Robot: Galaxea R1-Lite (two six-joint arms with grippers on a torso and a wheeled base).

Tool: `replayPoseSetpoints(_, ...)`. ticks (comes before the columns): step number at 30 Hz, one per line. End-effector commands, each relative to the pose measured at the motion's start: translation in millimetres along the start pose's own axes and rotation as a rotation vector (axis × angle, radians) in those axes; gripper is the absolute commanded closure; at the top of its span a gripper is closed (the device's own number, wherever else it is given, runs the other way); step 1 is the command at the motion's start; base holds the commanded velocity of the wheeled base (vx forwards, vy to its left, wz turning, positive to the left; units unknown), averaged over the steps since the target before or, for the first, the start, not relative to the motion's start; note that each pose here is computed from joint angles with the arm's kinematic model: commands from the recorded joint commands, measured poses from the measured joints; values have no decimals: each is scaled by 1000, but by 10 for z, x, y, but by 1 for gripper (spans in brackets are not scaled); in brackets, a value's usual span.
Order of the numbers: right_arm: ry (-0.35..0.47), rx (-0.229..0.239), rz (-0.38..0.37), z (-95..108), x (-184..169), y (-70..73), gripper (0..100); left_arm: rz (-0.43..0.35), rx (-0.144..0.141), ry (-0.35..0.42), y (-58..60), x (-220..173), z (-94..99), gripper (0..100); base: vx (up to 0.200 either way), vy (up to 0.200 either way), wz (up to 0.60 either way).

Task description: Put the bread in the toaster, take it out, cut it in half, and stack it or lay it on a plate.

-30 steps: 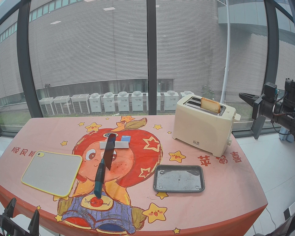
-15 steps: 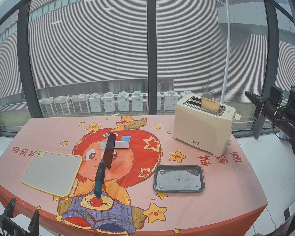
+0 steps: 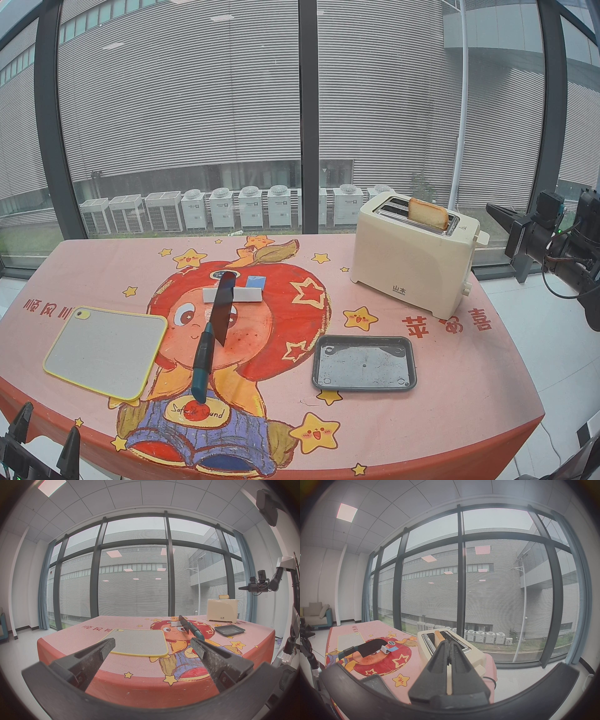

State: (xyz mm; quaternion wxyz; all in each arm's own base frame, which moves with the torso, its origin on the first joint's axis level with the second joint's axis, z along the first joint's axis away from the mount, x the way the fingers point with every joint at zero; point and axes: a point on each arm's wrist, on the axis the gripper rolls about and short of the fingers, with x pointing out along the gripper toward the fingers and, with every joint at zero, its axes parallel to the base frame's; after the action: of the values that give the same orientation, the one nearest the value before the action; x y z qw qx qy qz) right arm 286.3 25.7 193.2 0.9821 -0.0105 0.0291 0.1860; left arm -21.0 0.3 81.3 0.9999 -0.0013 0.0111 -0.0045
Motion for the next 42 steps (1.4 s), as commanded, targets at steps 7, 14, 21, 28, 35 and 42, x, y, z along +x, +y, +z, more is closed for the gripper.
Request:
replayPoseSetpoints(7, 71, 33, -54, -215, 44, -210, 100, 1, 0, 18, 0, 13, -49, 0, 0, 0, 0)
replayPoseSetpoints(14, 108, 66, -67, -326, 29, -245, 100, 1, 0, 19, 0, 14, -49, 0, 0, 0, 0)
replayPoseSetpoints(21, 78, 53, -72, -355, 88, -269, 100, 0, 0, 18, 0, 13, -49, 0, 0, 0, 0)
replayPoseSetpoints(28, 41, 39, -75, -433, 177, -298, 100, 0, 0, 18, 0, 13, -49, 0, 0, 0, 0)
replayPoseSetpoints(35, 37, 35, -66, -511, 219, -276, 100, 1, 0, 18, 0, 13, -49, 0, 0, 0, 0)
replayPoseSetpoints(42, 50, 39, -67, -556, 238, -283, 100, 1, 0, 18, 0, 13, -49, 0, 0, 0, 0)
